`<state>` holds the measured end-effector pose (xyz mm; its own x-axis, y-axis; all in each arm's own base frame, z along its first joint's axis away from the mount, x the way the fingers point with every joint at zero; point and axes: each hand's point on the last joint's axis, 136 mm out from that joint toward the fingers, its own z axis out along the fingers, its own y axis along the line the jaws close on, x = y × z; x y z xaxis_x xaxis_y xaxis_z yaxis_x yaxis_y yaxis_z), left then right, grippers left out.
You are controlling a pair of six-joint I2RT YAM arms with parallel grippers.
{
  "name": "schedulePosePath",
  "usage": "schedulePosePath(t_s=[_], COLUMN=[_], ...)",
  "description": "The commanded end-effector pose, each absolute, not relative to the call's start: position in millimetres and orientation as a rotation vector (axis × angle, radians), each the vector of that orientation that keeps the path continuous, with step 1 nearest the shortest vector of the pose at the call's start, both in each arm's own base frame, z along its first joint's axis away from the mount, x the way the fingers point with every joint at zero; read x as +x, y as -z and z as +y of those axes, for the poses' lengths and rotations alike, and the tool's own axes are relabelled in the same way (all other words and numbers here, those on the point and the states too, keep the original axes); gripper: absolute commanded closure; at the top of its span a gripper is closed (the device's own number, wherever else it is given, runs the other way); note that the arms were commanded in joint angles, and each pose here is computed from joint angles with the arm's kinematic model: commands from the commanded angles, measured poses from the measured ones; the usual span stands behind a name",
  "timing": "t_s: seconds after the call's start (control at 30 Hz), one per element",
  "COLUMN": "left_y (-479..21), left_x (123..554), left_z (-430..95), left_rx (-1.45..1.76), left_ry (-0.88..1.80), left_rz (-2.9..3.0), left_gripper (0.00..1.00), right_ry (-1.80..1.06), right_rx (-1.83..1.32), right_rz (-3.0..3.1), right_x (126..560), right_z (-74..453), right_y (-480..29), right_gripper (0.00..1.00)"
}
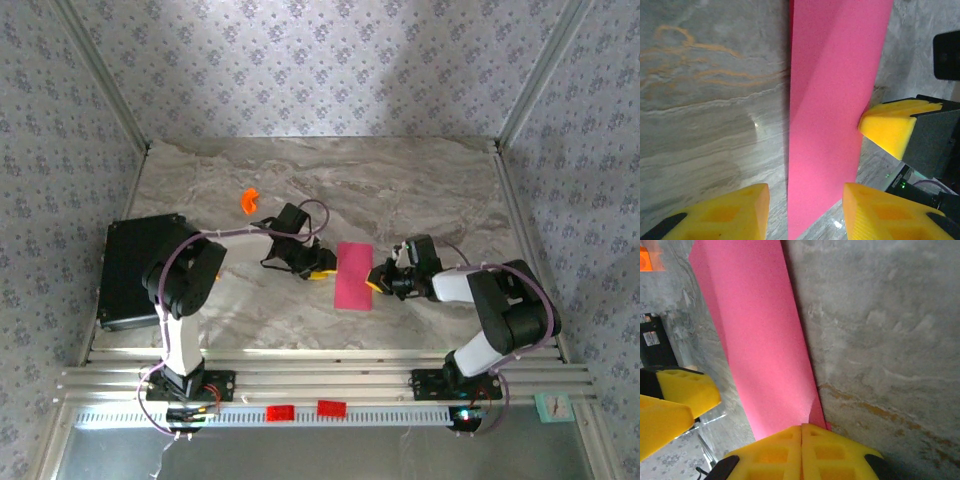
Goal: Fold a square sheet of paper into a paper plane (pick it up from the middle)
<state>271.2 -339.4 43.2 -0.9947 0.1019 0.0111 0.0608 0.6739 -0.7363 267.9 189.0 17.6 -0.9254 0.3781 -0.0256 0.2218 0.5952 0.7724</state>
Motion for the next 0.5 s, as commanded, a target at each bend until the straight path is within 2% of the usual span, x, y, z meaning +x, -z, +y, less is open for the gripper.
schedulePosePath(t_s=[0.0, 0.47], left_y=[-41.4, -27.6], left_x=[268.9, 266.9], left_z=[-348.6, -359.5], left_rx=[-0.140, -0.149], left_ry=[-1.250, -1.145], left_rz=[-2.788, -2.811], left_gripper=[0.57, 0.62], right_ry=[-1.156, -1.116], right_rx=[0.641, 0.677], right_rz=[2.753, 2.774], right_x=[243.3, 239.1], right_z=[178.3, 171.7], right_y=[17.6, 23.8], right_gripper=[0.91, 0.92])
